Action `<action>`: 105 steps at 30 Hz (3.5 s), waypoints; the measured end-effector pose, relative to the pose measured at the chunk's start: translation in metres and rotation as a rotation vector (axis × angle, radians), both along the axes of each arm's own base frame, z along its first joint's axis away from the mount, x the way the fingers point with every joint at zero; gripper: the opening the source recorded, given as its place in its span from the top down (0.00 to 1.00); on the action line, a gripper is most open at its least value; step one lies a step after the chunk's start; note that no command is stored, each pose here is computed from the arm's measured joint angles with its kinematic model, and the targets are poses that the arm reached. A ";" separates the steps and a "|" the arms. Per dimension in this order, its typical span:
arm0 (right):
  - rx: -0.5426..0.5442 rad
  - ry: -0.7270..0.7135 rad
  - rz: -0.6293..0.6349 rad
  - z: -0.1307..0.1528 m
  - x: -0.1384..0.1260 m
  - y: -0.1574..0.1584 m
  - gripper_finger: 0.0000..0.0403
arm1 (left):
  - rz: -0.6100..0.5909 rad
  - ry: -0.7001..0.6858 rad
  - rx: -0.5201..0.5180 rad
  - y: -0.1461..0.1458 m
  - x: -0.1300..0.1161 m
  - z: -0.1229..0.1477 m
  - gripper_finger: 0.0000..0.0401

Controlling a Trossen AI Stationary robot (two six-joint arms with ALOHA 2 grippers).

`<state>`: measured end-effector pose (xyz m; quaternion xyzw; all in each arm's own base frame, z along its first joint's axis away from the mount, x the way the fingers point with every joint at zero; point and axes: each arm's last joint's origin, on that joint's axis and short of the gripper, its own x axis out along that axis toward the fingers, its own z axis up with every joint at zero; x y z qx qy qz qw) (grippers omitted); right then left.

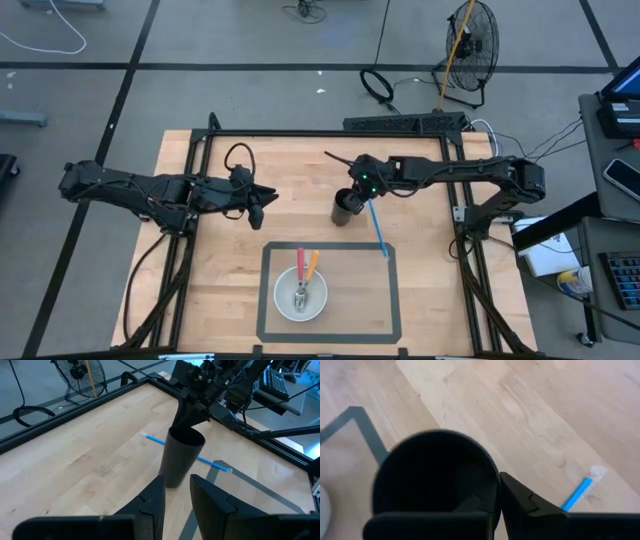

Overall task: Pick & Place Utensil
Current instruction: Put the black cup to the right of the white bowl on the mat

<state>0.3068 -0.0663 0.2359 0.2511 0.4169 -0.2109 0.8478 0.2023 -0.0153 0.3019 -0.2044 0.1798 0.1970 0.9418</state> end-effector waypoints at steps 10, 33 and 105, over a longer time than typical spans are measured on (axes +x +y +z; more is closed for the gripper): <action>-0.005 -0.002 0.008 0.000 0.000 0.000 0.99 | 0.020 0.000 0.014 0.001 0.000 0.000 0.77; -0.004 -0.088 0.055 0.028 -0.014 0.011 1.00 | 0.032 0.008 0.029 0.001 -0.001 0.000 0.77; 0.139 0.110 0.097 0.032 0.002 0.217 1.00 | -0.044 0.113 0.042 0.000 -0.004 -0.008 0.77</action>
